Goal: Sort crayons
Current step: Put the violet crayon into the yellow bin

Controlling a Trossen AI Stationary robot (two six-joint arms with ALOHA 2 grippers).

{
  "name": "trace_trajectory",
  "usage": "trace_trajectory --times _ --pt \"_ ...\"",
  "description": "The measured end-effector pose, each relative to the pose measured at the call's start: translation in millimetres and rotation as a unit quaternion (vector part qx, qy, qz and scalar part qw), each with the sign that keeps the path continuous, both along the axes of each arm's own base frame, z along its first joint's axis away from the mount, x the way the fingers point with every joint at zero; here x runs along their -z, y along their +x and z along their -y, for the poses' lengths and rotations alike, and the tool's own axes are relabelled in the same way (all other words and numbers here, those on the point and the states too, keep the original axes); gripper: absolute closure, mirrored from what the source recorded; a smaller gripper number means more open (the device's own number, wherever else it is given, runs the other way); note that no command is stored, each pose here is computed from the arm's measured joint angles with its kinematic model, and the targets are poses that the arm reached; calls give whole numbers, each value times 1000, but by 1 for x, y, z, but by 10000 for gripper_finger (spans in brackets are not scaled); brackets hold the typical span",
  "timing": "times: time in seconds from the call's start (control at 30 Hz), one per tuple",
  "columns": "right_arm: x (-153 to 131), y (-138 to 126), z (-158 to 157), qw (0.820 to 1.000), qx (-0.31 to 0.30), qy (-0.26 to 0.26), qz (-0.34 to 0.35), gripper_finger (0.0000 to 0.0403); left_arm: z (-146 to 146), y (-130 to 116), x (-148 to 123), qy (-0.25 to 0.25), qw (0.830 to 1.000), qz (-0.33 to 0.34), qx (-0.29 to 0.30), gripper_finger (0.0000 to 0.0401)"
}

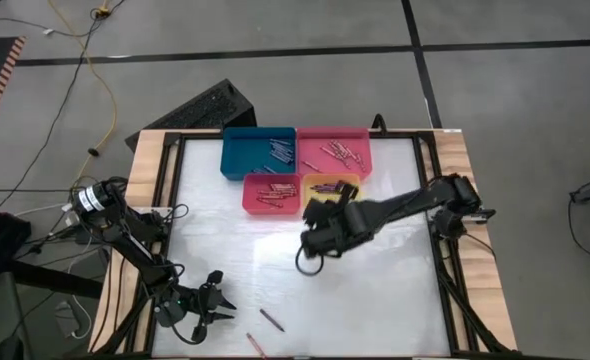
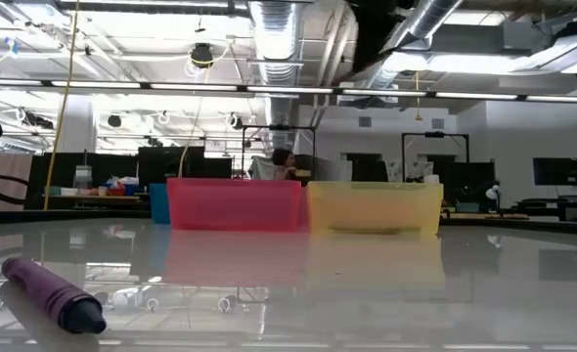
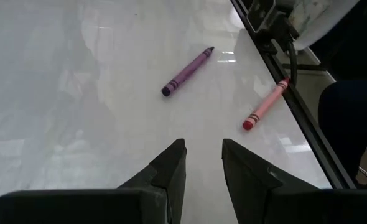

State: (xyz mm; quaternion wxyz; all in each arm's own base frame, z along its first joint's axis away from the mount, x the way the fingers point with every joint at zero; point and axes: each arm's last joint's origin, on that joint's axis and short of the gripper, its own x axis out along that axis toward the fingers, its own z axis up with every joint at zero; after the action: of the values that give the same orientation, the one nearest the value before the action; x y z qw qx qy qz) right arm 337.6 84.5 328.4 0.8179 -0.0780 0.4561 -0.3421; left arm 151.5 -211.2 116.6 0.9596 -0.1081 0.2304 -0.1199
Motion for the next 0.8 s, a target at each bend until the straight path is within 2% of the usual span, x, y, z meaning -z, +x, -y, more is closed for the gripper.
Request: trace_trajectory --times 0.23,0.43,0.63,0.8 --pt "-17 -23 34 997 34 -9 -62 399 0 0 0 1 1000 3 -8 307" --pt "-25 -36 53 995 50 -10 -81 399 -1 0 0 6 1000 8 -20 307" --pt "-5 -55 74 991 76 1 -106 399 -2 1 0 9 1000 11 -28 307" --pt "26 -68 86 996 73 46 -39 399 -2 1 0 10 999 13 -30 307"
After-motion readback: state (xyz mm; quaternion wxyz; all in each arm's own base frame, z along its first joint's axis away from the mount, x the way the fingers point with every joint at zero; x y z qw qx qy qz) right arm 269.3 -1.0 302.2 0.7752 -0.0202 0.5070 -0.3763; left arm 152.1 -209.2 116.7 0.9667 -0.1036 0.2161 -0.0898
